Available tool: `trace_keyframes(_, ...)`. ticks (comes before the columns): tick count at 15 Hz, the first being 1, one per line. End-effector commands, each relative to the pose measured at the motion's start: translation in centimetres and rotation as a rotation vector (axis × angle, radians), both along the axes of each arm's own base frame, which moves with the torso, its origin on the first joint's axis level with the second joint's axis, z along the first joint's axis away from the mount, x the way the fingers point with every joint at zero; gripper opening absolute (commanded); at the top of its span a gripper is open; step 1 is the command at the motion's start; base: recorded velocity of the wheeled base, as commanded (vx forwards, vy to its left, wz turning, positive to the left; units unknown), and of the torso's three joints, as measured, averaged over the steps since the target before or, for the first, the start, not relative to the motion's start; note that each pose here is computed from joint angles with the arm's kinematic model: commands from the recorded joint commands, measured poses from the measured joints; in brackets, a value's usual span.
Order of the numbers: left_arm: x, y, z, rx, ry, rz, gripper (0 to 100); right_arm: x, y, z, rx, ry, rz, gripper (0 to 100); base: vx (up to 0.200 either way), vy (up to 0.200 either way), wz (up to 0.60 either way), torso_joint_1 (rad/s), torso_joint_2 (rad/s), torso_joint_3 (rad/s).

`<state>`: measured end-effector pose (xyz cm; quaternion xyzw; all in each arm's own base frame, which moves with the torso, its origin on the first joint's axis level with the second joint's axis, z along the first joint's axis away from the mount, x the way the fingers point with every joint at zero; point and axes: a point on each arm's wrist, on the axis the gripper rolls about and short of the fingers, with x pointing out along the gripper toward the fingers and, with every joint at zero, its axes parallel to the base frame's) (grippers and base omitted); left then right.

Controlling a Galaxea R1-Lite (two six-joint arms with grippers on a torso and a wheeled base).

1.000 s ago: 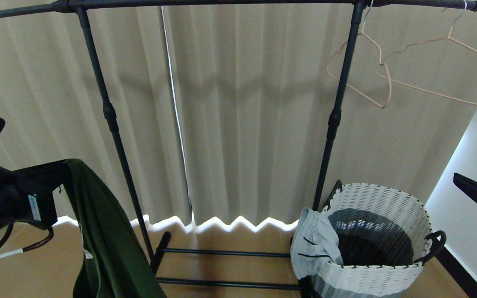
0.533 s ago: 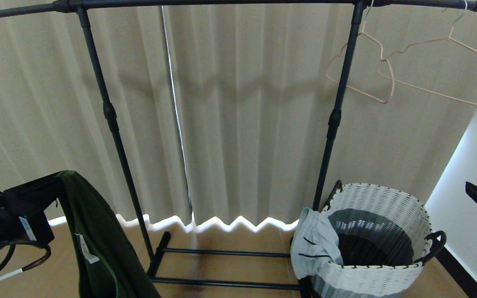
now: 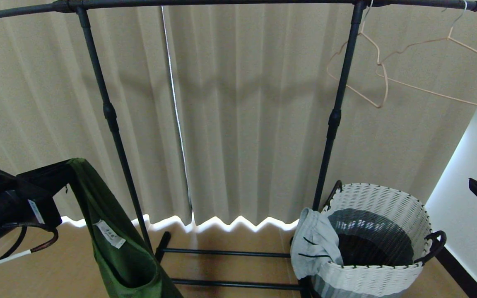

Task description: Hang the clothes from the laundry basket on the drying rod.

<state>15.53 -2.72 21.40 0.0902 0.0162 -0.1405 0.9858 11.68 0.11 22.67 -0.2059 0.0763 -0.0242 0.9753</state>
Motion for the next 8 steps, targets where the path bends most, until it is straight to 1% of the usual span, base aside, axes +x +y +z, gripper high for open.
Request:
trace_keyframes(1, 1.6, 0.3, -1.1, 0.005, 0.037, 0.032, 0, 0.9, 0.0, -0.1, 0.002, 0.025, 0.001, 100, 0.0, 0.0, 0.0, 0.0, 0.0, 0.0)
trace_keyframes(4, 1.3, 0.7, -1.3, 0.01, 0.036, 0.049, 0, 0.9, 0.0, -0.4, 0.003, 0.037, 0.001, 100, 0.0, 0.0, 0.0, 0.0, 0.0, 0.0)
trace_keyframes(5, 0.7, 0.7, -1.0, 0.008, 0.014, 0.047, 0, 0.9, 0.0, -0.4, 0.004, 0.036, 0.001, 100, 0.0, 0.0, 0.0, 0.0, 0.0, 0.0)
trace_keyframes(6, 0.5, 0.7, -1.3, 0.01, 0.022, 0.044, 0, 0.9, 0.0, -0.4, 0.005, 0.037, 0.001, 100, 0.0, 0.0, 0.0, 0.0, 0.0, 0.0)
trace_keyframes(8, 0.3, 0.7, -1.7, 0.046, 0.028, 0.04, 0, 0.8, 0.0, -0.6, 0.005, 0.043, 0.002, 100, 0.0, 0.0, 0.0, 0.0, 0.0, 0.0)
